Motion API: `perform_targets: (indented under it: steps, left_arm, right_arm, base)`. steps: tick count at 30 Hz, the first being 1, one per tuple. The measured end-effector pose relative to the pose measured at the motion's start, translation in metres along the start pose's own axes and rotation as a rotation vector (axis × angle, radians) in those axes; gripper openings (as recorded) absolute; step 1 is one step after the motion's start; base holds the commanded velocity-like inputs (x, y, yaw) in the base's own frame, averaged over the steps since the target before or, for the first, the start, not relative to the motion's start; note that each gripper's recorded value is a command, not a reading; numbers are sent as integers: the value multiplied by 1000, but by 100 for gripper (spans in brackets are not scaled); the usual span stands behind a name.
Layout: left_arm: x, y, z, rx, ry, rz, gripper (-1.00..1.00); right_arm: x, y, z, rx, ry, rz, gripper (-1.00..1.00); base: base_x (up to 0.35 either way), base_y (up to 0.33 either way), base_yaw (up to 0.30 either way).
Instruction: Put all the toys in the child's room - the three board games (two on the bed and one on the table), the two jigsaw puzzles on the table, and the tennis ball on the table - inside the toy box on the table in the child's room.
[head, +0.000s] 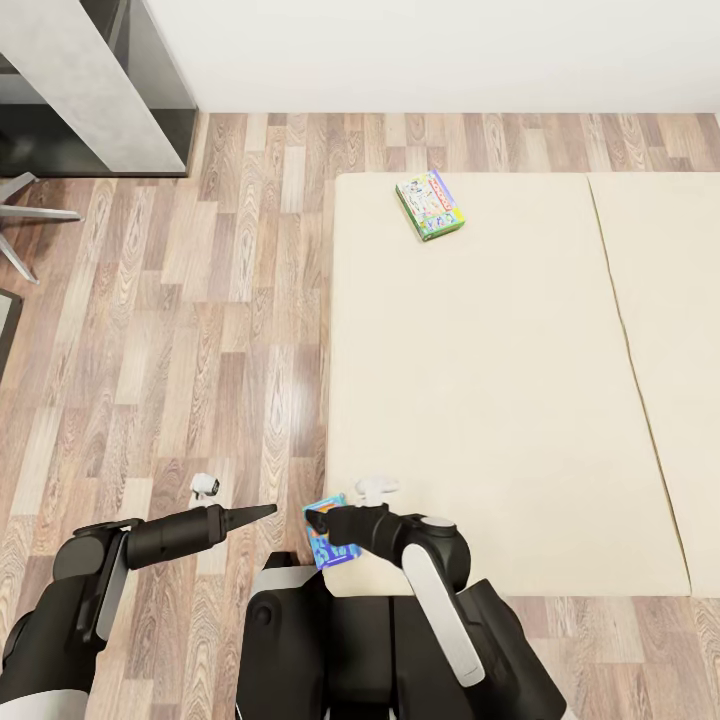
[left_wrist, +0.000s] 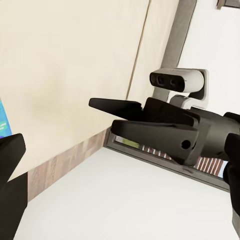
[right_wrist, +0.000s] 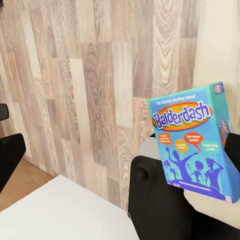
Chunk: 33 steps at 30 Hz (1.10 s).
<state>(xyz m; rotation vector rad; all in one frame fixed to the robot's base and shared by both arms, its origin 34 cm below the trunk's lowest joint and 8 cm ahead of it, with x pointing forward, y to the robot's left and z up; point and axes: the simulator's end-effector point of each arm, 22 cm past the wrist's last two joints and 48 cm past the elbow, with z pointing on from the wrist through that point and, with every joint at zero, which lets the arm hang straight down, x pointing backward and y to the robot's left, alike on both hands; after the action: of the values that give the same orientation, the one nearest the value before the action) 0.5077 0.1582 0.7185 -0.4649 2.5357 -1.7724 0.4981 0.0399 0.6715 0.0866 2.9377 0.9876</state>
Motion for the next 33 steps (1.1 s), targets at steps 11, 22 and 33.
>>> perform_targets:
  steps: [11,22,33]
  left_arm:
    - [0,0,-1,-1,0,1,100]
    - [0,0,-1,-1,0,1,100]
    - [0,0,0,-2,1,1,100]
  right_arm:
    - [-2,-5,-1,5,-6,12,100]
    - [-8,-20,-4,30,-18,41,100]
    - [-18,-39,-9,40,-46,95,100]
  base:
    - [0,0,0]
    - [0,0,0]
    - [0,0,0]
